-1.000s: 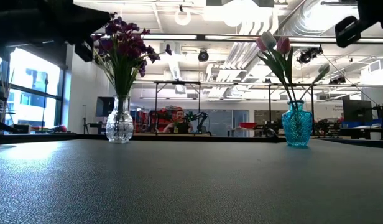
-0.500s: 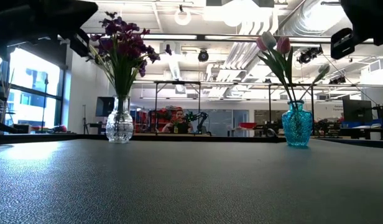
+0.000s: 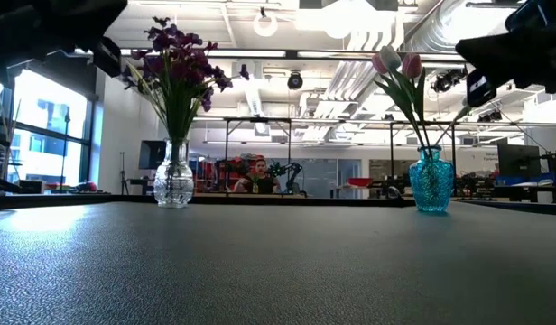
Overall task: Sort flowers into vase by color
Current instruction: Return to Home Position
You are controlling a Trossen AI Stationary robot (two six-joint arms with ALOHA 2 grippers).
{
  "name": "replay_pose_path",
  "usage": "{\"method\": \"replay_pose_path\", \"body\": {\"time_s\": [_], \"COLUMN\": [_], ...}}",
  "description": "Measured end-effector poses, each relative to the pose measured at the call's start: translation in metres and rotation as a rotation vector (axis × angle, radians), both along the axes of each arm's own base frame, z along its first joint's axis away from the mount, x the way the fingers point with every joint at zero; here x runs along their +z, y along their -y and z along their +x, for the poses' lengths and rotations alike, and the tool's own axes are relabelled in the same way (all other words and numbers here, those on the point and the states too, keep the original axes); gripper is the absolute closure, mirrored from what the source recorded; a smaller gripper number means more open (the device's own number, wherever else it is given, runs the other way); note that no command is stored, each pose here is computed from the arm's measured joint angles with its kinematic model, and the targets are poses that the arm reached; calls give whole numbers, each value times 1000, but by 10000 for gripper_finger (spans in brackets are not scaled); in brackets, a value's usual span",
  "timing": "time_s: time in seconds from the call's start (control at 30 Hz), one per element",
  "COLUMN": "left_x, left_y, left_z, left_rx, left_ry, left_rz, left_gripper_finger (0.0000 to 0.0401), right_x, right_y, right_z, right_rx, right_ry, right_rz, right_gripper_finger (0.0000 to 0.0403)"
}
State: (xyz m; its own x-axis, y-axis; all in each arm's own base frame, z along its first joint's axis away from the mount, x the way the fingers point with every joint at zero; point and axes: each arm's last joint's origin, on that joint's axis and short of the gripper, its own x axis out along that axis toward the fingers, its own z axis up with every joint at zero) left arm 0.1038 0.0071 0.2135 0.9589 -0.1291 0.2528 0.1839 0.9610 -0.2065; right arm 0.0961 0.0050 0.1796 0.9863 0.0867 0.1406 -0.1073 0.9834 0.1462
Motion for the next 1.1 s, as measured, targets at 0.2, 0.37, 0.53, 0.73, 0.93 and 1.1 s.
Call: {"method": "replay_pose_path", "body": {"time_s": [0.2,0.37,0.53,0.73,0.93,1.1], "left_x": [-6,-9,-12,-16,-19,-25], "left_y": [-1,-5,-12,-12,-1,7], "left_z": [-5,-11,-16,-15,-13,-11], "left_rx": [-46,9,193,296,238,191], "left_ry": [-45,-67,-91,-122,-157,-187], "left_rz": [92,89,20,-41,-19,-8], "left_gripper_finger": [401,401,401,401,401,401], "right_x": [-8,-10,-10,-10,-10,-10], "right_y": [8,12,12,12,12,11], "right_z": [1,1,1,1,1,1], "right_rx": [-129,-236,-235,-237,-224,-181], "right_ry": [-87,-102,-103,-105,-103,-105], "right_rz": [55,92,58,18,65,112], "right_gripper_finger": [403,403,403,403,403,402]}}
